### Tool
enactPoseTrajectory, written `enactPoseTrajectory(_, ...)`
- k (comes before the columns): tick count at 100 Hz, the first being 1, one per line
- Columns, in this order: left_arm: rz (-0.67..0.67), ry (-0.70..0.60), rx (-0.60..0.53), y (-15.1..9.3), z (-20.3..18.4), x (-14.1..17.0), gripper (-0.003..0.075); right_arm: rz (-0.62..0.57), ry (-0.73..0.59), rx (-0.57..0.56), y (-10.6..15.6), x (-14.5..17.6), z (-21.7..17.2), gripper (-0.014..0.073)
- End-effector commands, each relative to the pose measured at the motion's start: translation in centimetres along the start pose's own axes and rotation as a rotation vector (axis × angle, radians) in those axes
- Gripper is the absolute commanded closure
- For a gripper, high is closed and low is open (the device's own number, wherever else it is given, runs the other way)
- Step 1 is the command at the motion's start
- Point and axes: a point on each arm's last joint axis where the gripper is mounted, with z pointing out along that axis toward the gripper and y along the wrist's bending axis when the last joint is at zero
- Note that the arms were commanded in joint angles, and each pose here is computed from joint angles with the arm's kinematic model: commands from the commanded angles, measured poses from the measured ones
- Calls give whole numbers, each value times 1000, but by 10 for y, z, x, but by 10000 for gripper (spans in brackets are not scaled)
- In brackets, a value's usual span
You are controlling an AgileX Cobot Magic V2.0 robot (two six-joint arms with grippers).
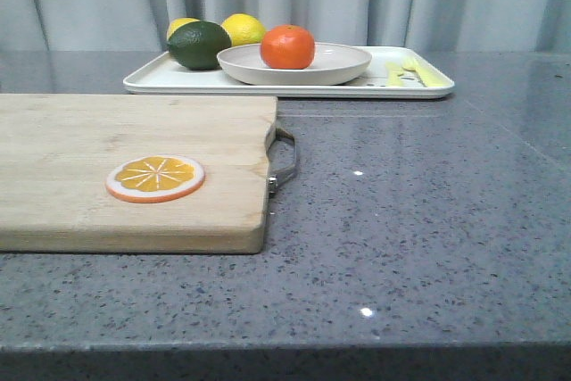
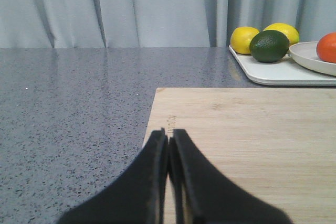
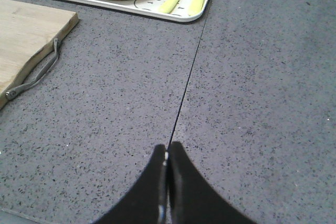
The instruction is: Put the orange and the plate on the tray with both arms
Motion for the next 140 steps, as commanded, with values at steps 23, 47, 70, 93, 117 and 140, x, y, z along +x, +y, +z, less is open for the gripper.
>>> enactPoseTrajectory(23,-11,-92,3,0,-3,-5,740,-15,-78,9,0,-12,-3,662)
enactPoseTrajectory(47,-11,-92,3,0,-3,-5,740,-15,-78,9,0,-12,-3,662)
enactPoseTrajectory(70,-13,-92,3,0,-3,-5,740,-15,-78,9,0,-12,-3,662)
enactPoseTrajectory(93,-13,-92,3,0,-3,-5,740,-15,-78,9,0,-12,-3,662)
enactPoseTrajectory(117,-13,-92,3,0,-3,-5,741,-16,-77,11,-1,-12,-3,662)
enactPoseTrajectory(140,-13,-92,3,0,-3,-5,741,-16,-135,21,-2,-14,0,662)
